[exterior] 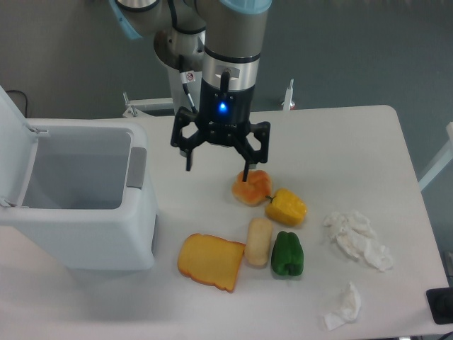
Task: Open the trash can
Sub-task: 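Raise the gripper away from the opened trash can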
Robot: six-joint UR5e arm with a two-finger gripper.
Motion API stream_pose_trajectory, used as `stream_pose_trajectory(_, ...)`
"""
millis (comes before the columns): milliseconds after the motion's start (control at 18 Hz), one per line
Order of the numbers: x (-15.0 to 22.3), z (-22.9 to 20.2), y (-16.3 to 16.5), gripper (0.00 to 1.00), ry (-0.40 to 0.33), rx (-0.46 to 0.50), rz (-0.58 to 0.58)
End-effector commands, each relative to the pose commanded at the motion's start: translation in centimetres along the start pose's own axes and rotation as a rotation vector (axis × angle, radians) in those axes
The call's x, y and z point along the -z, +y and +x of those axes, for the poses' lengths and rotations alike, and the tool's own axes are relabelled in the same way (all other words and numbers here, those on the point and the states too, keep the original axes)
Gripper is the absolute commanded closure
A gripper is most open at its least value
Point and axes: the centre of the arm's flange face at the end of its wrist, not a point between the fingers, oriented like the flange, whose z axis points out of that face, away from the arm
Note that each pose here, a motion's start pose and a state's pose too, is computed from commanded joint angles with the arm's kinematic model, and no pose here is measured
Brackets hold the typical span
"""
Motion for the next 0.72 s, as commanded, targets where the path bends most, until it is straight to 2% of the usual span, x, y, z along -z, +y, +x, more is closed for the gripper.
stream_pose_trajectory(167, -0.2, -1.2, 0.8, 0.00, -0.054, -0.068, -0.060)
stream_pose_trajectory(278, -0.1, -1.7, 1.3, 0.00, -0.098, -0.158, -0.117)
stream_pose_trajectory(389, -0.3, -1.8, 1.6, 0.00, -0.105, -0.225, -0.145)
stream_pose_trajectory(722, -0.4, -1.8, 1.7, 0.00, -0.104, -0.231, -0.147)
